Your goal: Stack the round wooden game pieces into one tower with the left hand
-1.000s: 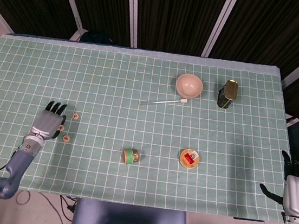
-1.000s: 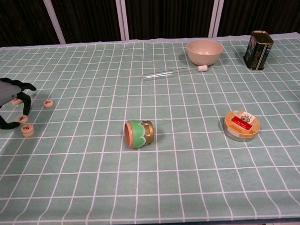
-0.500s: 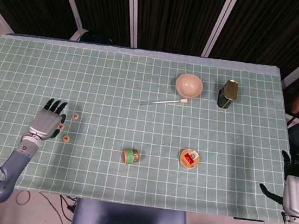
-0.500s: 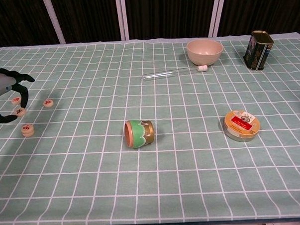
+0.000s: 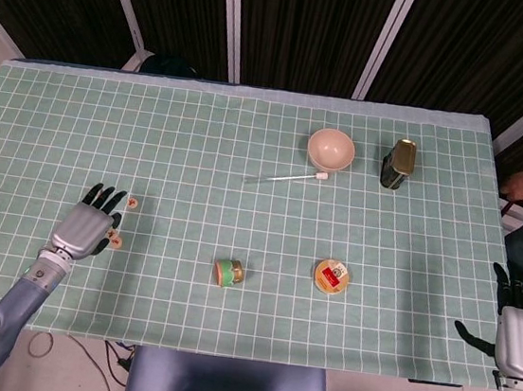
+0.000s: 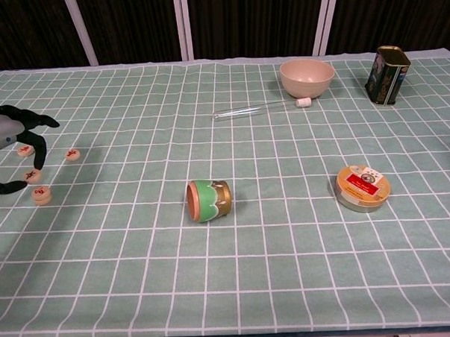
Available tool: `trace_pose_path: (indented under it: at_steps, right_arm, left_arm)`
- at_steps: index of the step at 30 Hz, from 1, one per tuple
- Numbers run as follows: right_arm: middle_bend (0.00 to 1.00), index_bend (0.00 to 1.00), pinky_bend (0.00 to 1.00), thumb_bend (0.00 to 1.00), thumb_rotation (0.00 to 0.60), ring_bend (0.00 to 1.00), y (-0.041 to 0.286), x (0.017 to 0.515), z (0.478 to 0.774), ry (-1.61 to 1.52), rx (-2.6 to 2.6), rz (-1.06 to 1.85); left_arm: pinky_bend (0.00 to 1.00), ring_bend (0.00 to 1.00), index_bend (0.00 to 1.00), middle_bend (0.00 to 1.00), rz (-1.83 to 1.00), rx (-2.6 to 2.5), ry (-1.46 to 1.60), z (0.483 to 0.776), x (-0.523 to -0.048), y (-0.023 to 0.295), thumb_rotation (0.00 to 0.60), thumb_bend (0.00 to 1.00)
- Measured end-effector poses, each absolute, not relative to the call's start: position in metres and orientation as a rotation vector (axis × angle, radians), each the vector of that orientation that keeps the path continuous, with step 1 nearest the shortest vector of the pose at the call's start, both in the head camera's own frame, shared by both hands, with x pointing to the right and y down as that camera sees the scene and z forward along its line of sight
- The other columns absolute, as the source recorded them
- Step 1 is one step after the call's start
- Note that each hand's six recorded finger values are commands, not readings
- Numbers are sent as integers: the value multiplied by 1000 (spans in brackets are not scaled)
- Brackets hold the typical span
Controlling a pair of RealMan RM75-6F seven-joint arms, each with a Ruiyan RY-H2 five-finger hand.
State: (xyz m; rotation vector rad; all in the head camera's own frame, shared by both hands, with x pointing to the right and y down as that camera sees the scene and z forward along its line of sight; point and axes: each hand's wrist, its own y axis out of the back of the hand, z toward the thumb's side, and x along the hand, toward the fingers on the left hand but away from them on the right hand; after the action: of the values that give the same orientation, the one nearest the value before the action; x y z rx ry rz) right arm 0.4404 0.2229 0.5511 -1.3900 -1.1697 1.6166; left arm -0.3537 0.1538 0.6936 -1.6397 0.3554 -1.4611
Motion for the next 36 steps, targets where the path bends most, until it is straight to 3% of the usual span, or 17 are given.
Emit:
trace_pose_path:
  at_steps: [36]
  right_arm:
    - [13, 54, 0, 233, 600, 39, 222, 441, 550, -1177, -1389, 1619]
  left_arm:
    - [0, 0, 454, 60, -1454, -1626, 283, 705, -349, 167, 600, 318]
